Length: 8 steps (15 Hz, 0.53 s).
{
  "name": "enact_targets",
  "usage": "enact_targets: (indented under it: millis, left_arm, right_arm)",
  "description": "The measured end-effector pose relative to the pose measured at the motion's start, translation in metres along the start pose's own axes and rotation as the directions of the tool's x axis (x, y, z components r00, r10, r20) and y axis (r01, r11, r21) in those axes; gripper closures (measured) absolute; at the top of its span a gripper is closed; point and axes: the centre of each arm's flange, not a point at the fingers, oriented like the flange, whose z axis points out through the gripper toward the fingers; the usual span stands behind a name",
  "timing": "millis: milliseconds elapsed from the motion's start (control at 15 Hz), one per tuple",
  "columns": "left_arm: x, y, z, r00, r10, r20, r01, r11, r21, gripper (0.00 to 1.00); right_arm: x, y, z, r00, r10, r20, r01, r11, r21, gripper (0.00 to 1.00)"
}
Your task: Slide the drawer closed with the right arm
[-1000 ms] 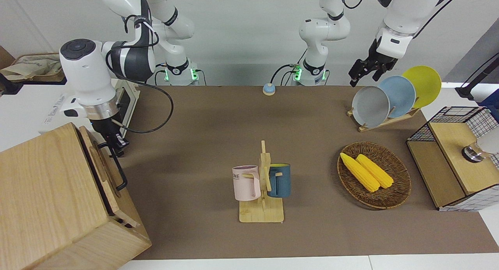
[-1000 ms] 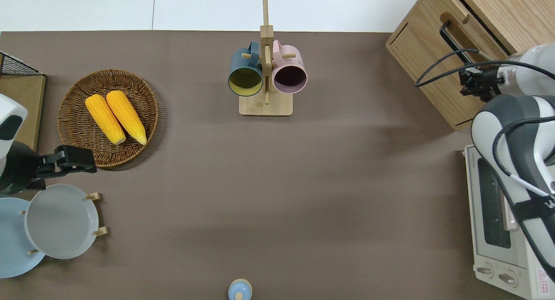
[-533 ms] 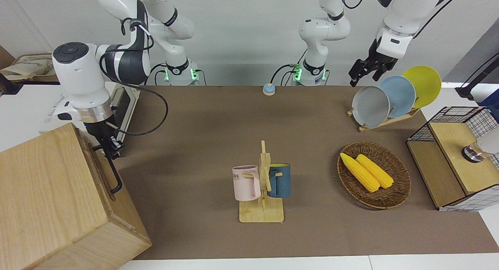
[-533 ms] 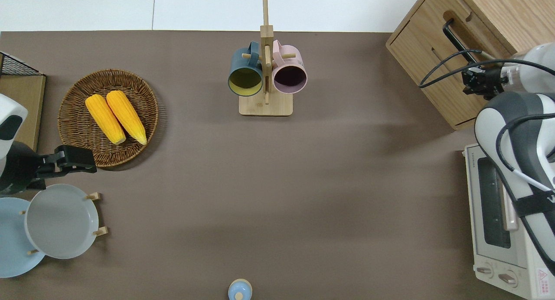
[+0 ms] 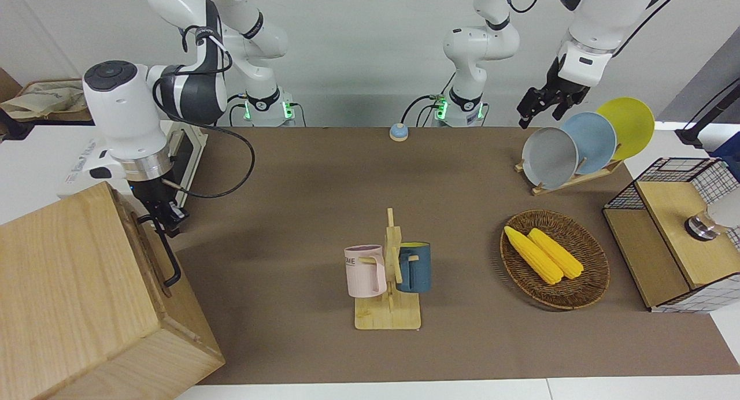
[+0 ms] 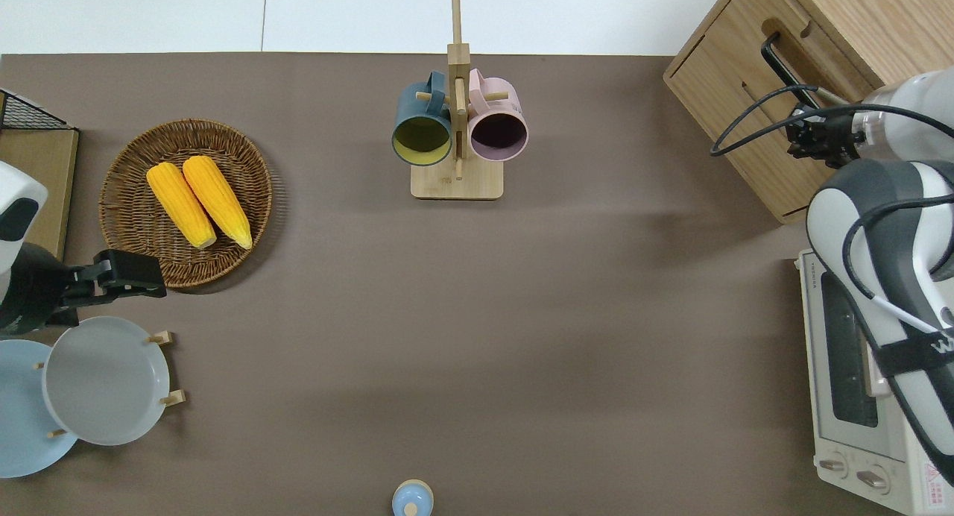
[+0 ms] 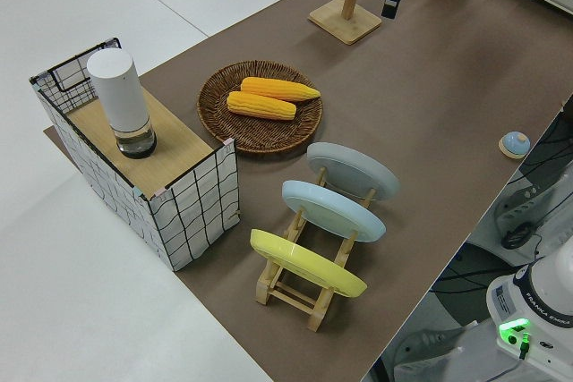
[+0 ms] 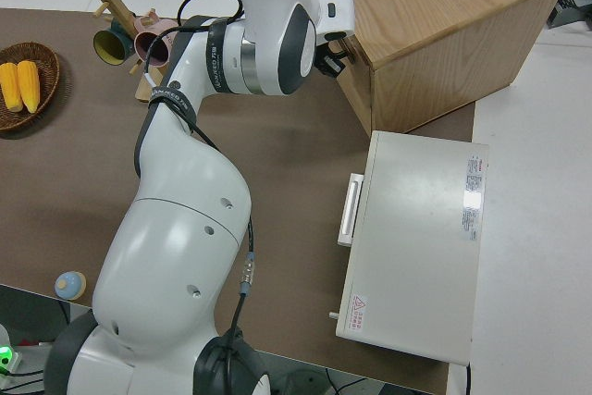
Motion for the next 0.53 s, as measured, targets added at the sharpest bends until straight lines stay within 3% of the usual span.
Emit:
enact_targets:
  millis: [333,533]
  left_arm:
    - [0.000,0.000,0.000,1.0000,0.000,0.000,0.000,1.000,0.000,0.00]
    - [0.000,0.000,0.000,1.0000,0.000,0.000,0.000,1.000,0.000,0.00]
  right_arm:
    - [-0.039,-0.030,-0.036,0.992,-0.125,0.027,0.125,0.992,0.003,0.43]
    - [-0.063,-0.038,-0.072,0.970,-0.237,0.052,0.238,0.971,0.001,0.16]
